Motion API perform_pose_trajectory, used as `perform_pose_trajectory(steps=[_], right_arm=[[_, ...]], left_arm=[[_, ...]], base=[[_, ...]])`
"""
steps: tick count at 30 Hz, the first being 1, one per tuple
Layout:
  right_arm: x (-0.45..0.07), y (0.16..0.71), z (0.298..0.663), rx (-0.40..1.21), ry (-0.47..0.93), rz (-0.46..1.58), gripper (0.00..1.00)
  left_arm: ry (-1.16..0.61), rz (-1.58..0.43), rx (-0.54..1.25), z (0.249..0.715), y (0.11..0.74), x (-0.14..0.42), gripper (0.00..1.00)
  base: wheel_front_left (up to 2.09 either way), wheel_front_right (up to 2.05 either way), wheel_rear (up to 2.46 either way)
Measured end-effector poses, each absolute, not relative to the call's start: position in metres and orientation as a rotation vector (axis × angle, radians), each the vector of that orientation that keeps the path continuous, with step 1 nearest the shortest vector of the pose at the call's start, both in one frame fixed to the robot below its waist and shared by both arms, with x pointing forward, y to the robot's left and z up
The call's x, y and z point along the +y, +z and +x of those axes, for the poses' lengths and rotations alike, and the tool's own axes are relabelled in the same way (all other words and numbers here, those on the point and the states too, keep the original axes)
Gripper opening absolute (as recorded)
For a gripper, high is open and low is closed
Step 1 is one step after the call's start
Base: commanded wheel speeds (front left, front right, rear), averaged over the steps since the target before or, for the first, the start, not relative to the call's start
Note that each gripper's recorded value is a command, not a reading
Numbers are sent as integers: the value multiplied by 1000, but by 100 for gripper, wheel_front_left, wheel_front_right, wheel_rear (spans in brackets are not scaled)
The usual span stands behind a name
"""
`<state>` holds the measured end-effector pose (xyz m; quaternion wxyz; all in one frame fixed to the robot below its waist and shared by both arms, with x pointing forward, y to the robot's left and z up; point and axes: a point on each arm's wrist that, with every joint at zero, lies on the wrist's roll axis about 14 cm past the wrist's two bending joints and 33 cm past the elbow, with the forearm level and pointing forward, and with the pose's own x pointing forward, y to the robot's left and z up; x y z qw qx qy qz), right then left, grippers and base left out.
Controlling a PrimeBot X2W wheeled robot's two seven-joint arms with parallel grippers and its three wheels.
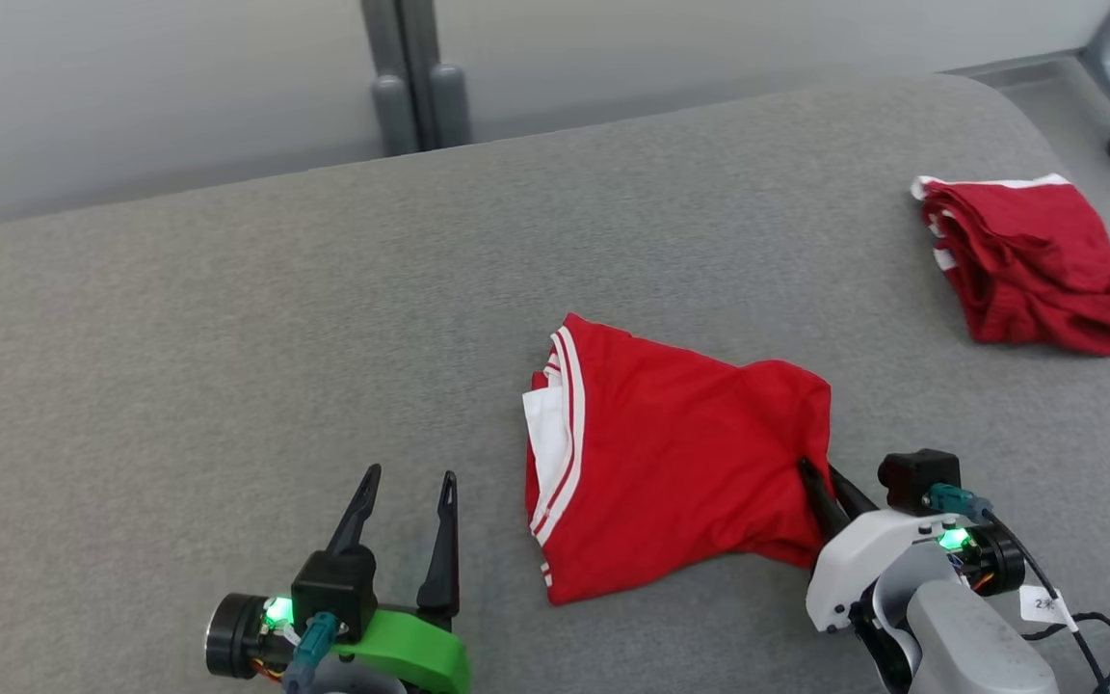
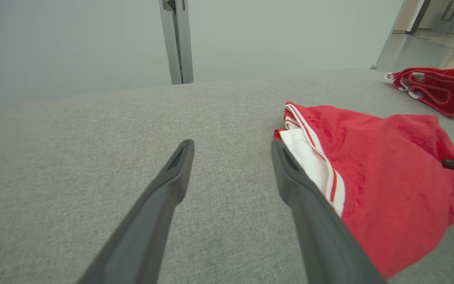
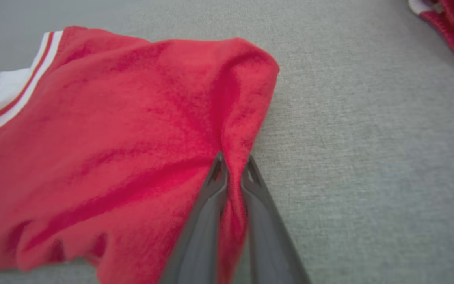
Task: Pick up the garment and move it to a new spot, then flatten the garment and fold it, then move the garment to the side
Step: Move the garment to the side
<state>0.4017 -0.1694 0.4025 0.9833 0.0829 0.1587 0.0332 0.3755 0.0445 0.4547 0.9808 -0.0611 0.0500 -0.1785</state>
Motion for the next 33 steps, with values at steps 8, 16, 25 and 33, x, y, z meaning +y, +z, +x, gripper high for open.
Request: perform_pose_trajectory(steps=[8,16,25,33], right_arm=[[-226,410,368,287,-93,180,0],[-262,432,360,230,-174,132,0],[-271,498,436,106,-107,7,0],[-336,543,489,142,-188,-163,0]], left_arm=[[-561,-134,100,381,457,-24,100],[-693,-135,121,377,450,-66,100],[-710,-131,172,388,426,-70,100],[-671,-134,200,403,409,-55,100]], base=[[0,0,0],[0,0,0],[0,0,0],[0,0,0]])
